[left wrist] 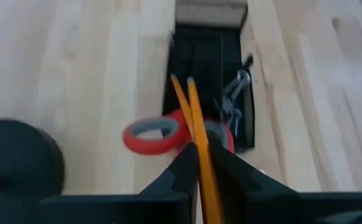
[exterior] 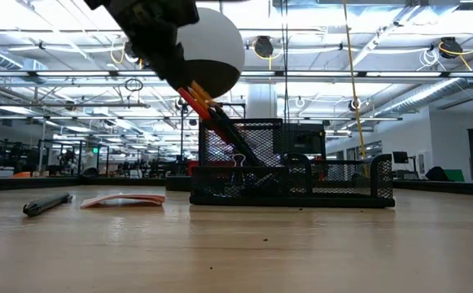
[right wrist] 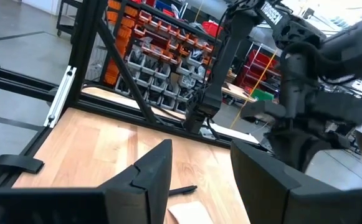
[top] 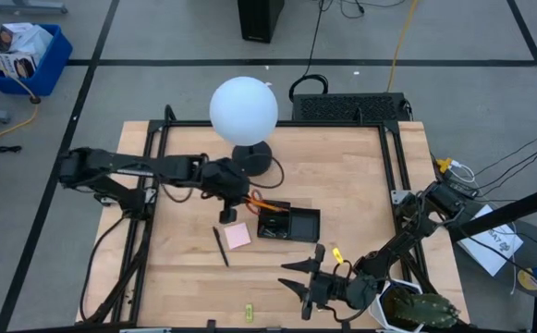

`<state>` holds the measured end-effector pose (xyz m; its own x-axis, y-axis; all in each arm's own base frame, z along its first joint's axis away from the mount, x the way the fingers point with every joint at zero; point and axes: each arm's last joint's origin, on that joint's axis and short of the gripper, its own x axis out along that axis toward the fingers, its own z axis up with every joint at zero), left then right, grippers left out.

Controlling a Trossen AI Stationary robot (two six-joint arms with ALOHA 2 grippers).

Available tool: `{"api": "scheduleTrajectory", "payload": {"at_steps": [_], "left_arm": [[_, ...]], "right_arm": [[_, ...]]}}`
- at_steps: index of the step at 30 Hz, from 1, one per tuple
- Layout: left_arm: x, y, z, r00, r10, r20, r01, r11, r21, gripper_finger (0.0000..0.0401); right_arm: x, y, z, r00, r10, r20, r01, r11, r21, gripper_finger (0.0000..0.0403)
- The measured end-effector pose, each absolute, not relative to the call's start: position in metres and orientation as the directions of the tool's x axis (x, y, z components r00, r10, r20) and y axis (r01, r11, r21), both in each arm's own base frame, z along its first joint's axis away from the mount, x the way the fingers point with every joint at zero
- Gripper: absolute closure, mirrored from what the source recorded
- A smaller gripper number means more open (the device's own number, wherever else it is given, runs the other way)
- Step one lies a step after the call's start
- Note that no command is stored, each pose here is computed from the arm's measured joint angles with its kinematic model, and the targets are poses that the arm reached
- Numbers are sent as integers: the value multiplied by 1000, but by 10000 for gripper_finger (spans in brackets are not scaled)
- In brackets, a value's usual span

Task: Pick and place office supplies into organizer
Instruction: Put the yellow pencil into the desk organizer, then put the eraser into the desk organizer

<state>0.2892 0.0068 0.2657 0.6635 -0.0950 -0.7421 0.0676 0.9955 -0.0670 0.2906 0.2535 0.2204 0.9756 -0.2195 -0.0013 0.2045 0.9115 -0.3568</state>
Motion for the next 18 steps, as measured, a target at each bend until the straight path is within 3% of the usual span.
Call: {"api": "scheduleTrajectory", "payload": {"at_steps": [14,18], "left_arm": [[307,7,261,711,-106,-695,86,994,-64,301],[300,4,271,727,-110,-678,55,993,-103,282]], "right_arm": [[290,253,218,976,-217,-14,198,911,-362,248],[292,244,214,950,-313,-8,289,886,-361,248]]}}
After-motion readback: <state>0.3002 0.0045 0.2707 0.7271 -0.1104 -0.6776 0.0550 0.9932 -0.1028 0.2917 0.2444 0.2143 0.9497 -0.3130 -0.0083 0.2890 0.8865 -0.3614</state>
